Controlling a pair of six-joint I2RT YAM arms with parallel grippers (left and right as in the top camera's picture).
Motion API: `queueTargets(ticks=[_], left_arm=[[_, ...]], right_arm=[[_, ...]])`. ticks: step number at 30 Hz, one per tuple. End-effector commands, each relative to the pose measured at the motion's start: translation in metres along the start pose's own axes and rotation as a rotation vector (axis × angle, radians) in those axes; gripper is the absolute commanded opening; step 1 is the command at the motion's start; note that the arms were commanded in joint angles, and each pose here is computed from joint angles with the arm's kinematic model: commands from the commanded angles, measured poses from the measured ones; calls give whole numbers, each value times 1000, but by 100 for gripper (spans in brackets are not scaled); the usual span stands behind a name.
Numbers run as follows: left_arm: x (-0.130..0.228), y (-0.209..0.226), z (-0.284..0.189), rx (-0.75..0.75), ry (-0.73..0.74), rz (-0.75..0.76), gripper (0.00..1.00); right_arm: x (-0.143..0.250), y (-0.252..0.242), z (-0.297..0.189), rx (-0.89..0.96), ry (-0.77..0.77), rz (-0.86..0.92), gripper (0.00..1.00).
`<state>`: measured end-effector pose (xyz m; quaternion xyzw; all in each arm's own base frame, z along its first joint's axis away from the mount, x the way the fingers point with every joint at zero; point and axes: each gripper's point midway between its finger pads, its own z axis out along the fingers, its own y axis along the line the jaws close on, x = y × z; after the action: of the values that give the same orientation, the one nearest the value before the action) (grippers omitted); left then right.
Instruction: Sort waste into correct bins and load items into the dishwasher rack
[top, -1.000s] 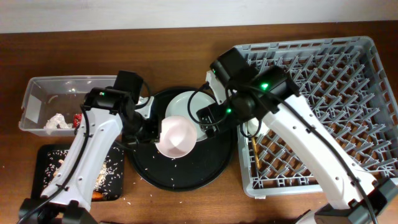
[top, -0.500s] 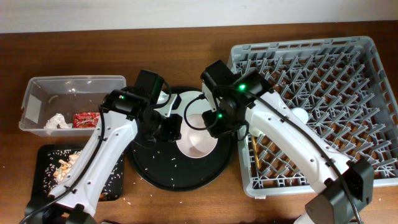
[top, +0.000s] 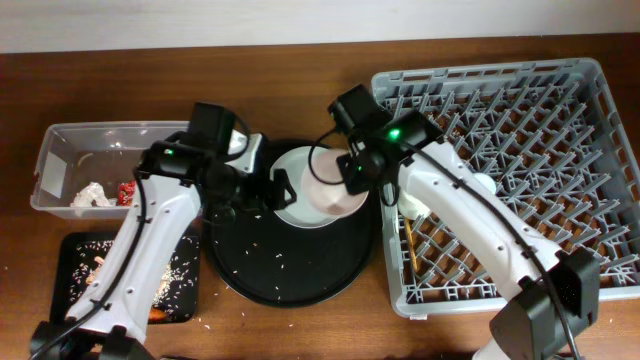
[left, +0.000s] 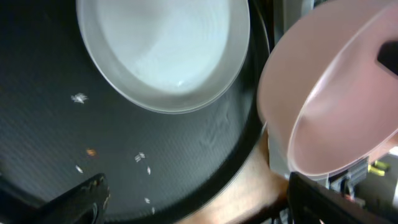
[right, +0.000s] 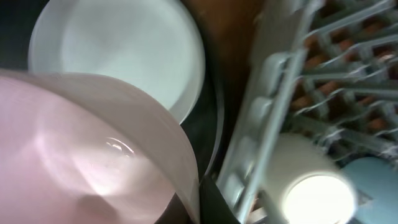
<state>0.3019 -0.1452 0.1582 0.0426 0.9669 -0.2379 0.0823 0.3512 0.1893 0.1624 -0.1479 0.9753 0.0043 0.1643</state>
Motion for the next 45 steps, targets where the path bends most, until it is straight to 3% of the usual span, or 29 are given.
queueTargets(ticks=[1,3,8,9,10,12,15,18,27,31,35,37,40,45], left_arm=[[-16,5,-12,19,-70,-4,99],[-17,7,-12,11,-71,-5,99],[-16,7,-12,9,-71,-4,99],[-16,7,-12,9,-71,-4,99],[-16,7,-12,9,-71,-4,99],[-16,7,-11,9,-71,-4,99],[-16,7,-12,9,-71,-4,99],[-16,7,-11,9,-71,-4,99],[-16,7,-11,9,-71,-4,99],[-16,7,-12,9,-71,-4,99],[-16,7,-12,9,-71,-4,99],[-16,7,-11,9,-71,-4,99],[-16,7,-12,9,-71,-4,99],[-16,7,-12,9,-71,-4,99]], right_arm=[[-30,-59,-7,193,-125,81,4],[-57,-112,-14,317,-235,153,4],[-91,-213,-31,481,-332,-22,4],[-91,-245,-35,550,-342,25,4],[-87,-264,-34,605,-331,58,4],[-75,-317,-32,903,-247,147,4],[-69,-333,3,1046,-134,115,4],[-61,-325,35,1029,-53,61,4],[-57,-240,53,936,36,-134,4],[-41,-215,74,770,102,-193,25],[-39,-204,75,761,114,-221,33],[-35,-189,75,753,98,-173,47],[-17,-164,81,615,152,-184,57],[-9,-132,36,383,110,-113,75]])
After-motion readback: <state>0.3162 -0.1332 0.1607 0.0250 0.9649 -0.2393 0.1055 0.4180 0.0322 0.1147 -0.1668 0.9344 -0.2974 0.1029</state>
